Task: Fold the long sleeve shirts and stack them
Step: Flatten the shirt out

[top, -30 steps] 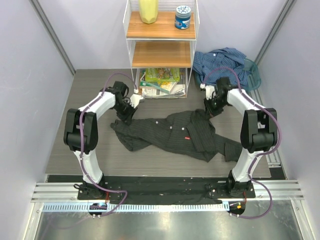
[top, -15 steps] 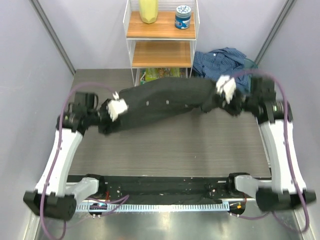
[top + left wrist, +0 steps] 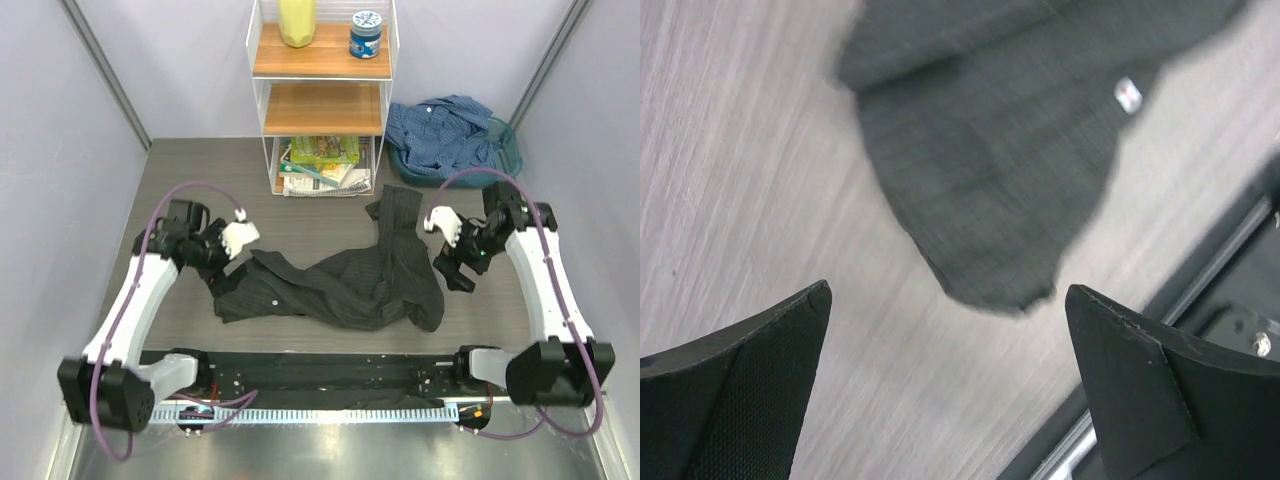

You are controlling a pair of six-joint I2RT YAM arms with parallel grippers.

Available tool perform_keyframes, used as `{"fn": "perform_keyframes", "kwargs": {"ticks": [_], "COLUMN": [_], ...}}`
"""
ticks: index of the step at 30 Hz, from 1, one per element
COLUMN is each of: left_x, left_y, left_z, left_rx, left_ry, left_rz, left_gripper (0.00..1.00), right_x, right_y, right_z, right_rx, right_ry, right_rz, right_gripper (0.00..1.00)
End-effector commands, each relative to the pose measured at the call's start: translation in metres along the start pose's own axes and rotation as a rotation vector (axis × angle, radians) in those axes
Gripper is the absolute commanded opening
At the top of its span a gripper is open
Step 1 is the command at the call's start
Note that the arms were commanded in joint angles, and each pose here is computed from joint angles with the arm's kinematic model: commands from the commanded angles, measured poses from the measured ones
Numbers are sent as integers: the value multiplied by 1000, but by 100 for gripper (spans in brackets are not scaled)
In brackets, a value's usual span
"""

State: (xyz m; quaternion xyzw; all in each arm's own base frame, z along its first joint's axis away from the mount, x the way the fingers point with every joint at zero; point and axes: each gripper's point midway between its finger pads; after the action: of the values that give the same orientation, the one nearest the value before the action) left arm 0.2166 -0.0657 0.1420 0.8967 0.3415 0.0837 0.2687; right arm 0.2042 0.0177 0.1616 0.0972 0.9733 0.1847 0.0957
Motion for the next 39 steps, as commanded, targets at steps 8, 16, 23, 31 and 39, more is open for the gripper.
{"fn": "perform_keyframes", "kwargs": {"ticks": [8, 16, 23, 31, 39], "left_x": [31, 36, 42, 49, 58], "left_y": [81, 70, 73, 76, 94], "left_z": [85, 126, 129, 125, 83], "left_rx": [46, 111, 93, 71, -64], "left_ry": [-159, -138, -102, -78, -85], "left_rz": [-128, -115, -126, -184, -299], "left_gripper": [100, 100, 100, 100, 99], "right_x": [-112, -209, -233, -225, 10], "right_y": [54, 58, 58, 125, 239], "right_z": [66, 104, 146, 80, -101], "right_rx": [-234, -250, -263, -483, -642], "right_ry": [-3, -227, -189, -29, 214], "right_rz": [595, 809, 920, 807, -68], "right_gripper": [96, 97, 84, 1, 1]}}
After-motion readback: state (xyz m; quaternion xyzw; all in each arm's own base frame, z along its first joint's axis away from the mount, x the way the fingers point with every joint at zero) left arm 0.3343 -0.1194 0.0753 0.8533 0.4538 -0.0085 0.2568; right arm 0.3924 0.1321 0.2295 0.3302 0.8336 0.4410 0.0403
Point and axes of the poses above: each gripper's point midway between its finger pads, its own z axis out along the fingers, its own x axis along the line the jaws close on, y = z × x, and after that the axes turned 15 degrees about -z, right-handed
